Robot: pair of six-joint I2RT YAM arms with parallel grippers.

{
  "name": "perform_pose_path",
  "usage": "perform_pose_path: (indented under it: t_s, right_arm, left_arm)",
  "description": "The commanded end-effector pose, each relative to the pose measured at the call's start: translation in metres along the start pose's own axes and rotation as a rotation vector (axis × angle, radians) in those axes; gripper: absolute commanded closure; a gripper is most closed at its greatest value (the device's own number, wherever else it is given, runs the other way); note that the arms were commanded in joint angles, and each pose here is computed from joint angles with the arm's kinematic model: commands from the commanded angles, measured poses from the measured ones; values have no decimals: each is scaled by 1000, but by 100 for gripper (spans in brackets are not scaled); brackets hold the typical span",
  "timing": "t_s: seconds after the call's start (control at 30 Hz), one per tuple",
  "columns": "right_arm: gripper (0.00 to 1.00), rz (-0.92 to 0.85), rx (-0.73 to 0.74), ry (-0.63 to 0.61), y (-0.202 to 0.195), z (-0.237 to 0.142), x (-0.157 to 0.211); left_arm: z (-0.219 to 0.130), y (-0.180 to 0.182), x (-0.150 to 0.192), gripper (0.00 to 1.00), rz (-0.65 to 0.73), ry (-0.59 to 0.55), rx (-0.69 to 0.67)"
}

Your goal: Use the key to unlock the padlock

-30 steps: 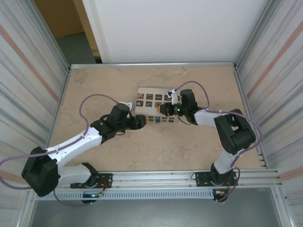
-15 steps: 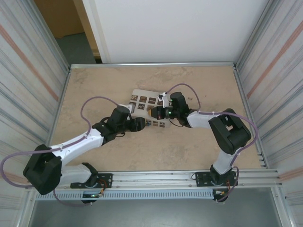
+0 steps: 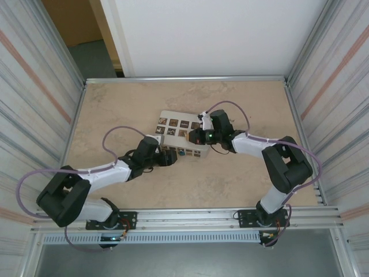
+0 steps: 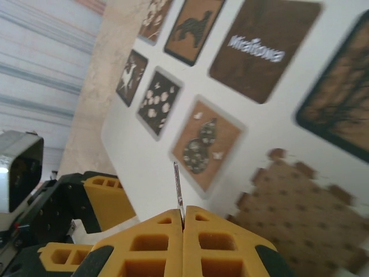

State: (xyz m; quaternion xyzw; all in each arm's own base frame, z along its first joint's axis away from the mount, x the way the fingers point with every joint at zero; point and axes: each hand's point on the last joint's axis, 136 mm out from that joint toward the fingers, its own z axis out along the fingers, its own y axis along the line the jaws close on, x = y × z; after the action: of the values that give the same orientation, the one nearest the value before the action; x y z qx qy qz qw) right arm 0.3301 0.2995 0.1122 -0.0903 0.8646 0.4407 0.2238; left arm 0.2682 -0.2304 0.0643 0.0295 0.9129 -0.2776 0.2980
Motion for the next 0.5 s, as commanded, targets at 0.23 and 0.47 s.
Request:
perform_pose_path:
  t_s: [0.23, 0.47]
  right_arm:
    - [100, 20, 57, 31, -25, -1, 7]
    - [100, 87, 50, 63, -20, 9, 37]
  left_arm:
    - [19, -23, -9, 31, 50, -65, 76]
    - [22, -24, -18, 30, 42, -95, 84]
